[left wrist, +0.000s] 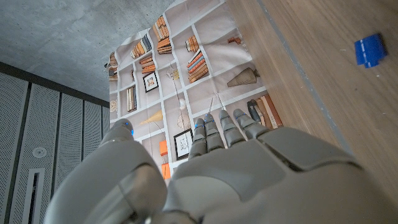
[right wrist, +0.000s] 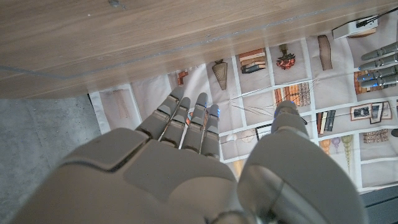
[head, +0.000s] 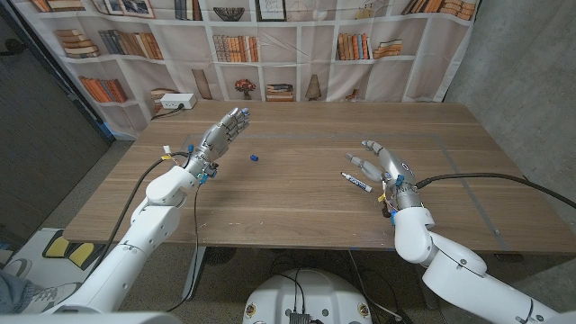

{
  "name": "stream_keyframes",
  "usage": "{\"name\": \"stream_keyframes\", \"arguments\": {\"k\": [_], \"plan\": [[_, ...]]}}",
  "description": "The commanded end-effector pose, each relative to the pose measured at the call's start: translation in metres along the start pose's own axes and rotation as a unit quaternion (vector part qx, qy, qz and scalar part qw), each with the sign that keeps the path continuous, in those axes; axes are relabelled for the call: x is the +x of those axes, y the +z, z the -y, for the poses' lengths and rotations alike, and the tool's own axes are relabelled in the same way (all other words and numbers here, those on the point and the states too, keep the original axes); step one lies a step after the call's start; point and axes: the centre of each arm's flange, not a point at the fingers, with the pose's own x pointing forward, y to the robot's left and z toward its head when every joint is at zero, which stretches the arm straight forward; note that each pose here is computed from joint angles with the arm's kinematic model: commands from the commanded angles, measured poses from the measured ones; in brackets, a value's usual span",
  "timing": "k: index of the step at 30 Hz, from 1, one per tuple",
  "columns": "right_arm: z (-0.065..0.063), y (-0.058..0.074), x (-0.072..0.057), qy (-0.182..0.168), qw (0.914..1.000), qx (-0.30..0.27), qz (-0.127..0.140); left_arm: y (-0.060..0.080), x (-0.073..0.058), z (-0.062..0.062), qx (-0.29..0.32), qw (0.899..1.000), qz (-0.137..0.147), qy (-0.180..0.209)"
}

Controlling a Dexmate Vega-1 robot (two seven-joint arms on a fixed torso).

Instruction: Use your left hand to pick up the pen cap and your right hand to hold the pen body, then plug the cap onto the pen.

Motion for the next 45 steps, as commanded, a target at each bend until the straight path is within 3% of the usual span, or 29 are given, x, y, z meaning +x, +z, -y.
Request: {"name": "stream_keyframes", "arguments": {"k": [1,20,45], "plan": [[-0.008,0.002,0.003,0.003,0.999,-0.043,-0.015,0.005,0.001,-0.004,0.003,1.0,0.009,-0.004],[-0.018,-0.01,0.021,0.034,0.9956,-0.075,-0.044,0.009,0.005,-0.004,0.009,1.0,0.01,-0.009],[-0.032,-0.002,0.022,0.065,0.981,-0.171,-0.065,0.006,0.009,-0.003,0.003,1.0,0.005,-0.01]]}}
